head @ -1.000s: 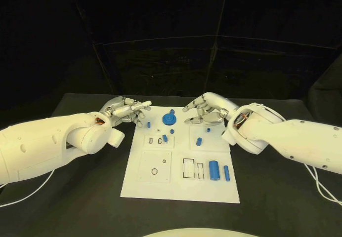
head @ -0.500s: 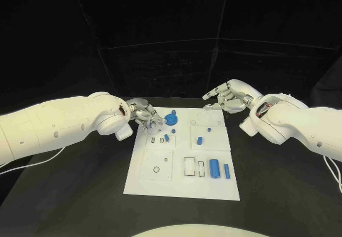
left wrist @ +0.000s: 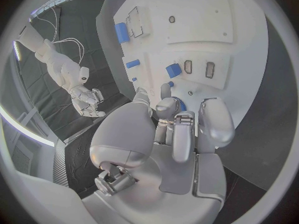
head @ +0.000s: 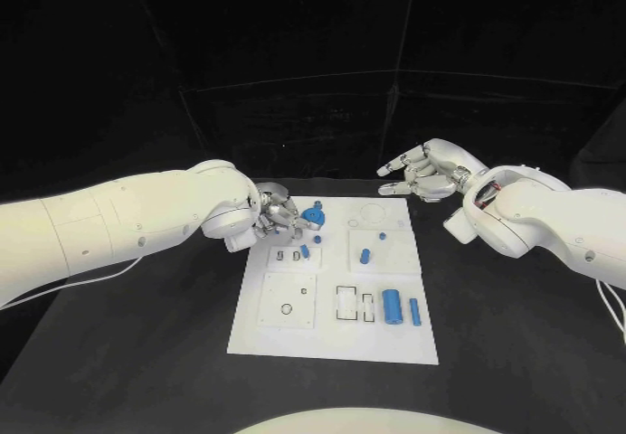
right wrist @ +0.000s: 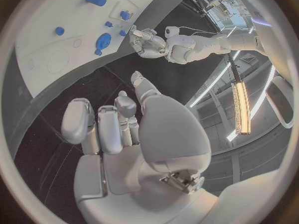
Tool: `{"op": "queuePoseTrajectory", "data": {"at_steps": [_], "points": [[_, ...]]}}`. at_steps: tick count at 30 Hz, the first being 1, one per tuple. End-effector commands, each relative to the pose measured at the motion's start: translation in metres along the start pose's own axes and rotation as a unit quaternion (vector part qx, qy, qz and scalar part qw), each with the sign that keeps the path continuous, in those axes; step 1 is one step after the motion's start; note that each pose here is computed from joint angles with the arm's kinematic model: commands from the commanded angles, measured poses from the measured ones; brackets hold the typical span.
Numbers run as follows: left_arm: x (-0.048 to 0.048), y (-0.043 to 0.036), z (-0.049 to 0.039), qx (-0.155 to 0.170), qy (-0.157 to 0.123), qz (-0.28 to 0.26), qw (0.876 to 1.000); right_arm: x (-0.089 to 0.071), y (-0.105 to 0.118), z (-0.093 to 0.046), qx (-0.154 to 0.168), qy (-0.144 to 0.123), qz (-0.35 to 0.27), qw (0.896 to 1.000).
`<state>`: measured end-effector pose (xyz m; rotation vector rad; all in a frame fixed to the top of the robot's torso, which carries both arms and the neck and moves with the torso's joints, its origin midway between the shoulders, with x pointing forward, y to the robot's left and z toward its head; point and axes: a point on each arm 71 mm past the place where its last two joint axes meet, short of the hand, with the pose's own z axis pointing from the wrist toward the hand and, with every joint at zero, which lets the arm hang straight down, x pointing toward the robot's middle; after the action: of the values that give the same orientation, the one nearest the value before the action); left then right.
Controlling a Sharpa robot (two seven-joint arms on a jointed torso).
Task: Assemble the parts on the task board
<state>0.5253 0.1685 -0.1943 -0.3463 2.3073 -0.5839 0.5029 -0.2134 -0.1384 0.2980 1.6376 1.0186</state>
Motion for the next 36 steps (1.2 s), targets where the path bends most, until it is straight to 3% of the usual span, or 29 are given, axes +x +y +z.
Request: {"op": "queuePoseTrajectory", "data": {"at_steps": [1, 11, 36], "points": [[0.0006, 0.0, 0.002, -0.03, 0.008, 0.052, 0.998, -0.001, 0.001, 0.001, 0.002, 0.003, 0.006, 1.0], [0.0059, -0.0076, 0.0065, -0.038, 0.027, 0.085, 0.995, -0.001, 0.0, 0.002, 0.005, 0.003, 0.005, 1.0], [0.0083, -0.0082, 0.0127, -0.055, 0.052, 0.113, 0.991, -0.001, -0.002, 0.006, 0.011, 0.004, 0.004, 1.0]]}}
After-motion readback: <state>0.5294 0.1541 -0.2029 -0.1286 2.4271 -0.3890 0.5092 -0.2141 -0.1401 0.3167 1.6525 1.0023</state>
